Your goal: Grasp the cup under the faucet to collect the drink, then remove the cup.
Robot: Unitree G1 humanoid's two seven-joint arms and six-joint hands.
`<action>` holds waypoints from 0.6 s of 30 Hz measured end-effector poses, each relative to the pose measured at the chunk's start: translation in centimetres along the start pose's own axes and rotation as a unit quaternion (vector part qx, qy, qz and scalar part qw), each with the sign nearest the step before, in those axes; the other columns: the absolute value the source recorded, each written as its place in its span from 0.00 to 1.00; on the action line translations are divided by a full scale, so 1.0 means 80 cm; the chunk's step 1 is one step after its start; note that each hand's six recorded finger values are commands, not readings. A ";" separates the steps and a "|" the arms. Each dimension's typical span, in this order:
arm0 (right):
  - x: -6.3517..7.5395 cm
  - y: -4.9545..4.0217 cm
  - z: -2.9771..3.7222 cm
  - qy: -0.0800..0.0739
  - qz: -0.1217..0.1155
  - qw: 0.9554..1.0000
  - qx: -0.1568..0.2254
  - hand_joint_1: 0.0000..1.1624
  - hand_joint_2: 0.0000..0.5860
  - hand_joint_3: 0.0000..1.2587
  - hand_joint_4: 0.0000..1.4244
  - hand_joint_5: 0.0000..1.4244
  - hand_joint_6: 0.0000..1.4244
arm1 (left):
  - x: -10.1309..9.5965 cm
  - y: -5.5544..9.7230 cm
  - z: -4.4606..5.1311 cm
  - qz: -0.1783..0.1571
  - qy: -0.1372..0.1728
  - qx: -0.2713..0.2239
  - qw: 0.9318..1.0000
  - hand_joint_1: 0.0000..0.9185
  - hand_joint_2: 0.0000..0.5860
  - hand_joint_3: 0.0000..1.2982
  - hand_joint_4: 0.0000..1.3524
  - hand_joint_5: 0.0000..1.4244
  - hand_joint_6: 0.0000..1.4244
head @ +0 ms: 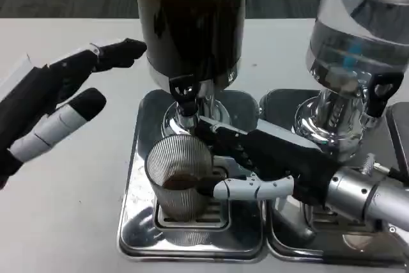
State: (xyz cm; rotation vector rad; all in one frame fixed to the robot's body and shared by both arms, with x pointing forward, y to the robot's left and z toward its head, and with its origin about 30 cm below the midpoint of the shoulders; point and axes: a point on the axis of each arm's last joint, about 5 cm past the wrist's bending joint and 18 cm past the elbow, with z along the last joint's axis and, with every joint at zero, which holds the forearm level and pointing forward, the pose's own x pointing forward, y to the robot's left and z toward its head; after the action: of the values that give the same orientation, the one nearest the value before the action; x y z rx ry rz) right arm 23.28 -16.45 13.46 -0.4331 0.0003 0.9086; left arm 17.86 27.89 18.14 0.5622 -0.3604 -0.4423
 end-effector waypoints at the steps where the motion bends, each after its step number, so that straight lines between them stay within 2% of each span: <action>1: 0.001 0.000 0.0003 0.000 0.001 1.000 -0.002 0.49 0.31 0.00 0.00 0.00 0.00 | -0.001 -0.001 -0.001 -0.001 0.003 0.000 1.000 0.00 0.15 0.20 0.15 0.13 0.09; 9: 0.010 -0.001 -0.0048 0.002 0.028 1.000 0.002 0.49 0.31 0.00 0.00 0.00 0.00 | -0.005 -0.003 -0.002 0.003 0.011 -0.003 1.000 0.00 0.16 0.21 0.16 0.13 0.09; 14: 0.013 -0.004 -0.0026 -0.004 0.031 0.999 -0.008 0.49 0.30 0.00 0.00 0.00 0.00 | -0.007 -0.004 -0.003 0.004 0.014 -0.004 1.000 0.00 0.17 0.22 0.16 0.13 0.09; 18: 0.016 -0.006 -0.0034 -0.002 0.031 0.999 -0.014 0.51 0.29 0.00 0.00 0.00 0.00 | -0.008 -0.005 -0.004 0.004 0.017 -0.005 1.000 0.00 0.17 0.23 0.17 0.14 0.09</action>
State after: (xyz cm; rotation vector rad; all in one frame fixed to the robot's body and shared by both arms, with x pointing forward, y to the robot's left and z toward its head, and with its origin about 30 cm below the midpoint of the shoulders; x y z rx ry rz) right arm 24.47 -15.83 13.15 -0.4599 -0.0019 0.9714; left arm 17.32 28.06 17.55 0.5576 -0.3277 -0.4261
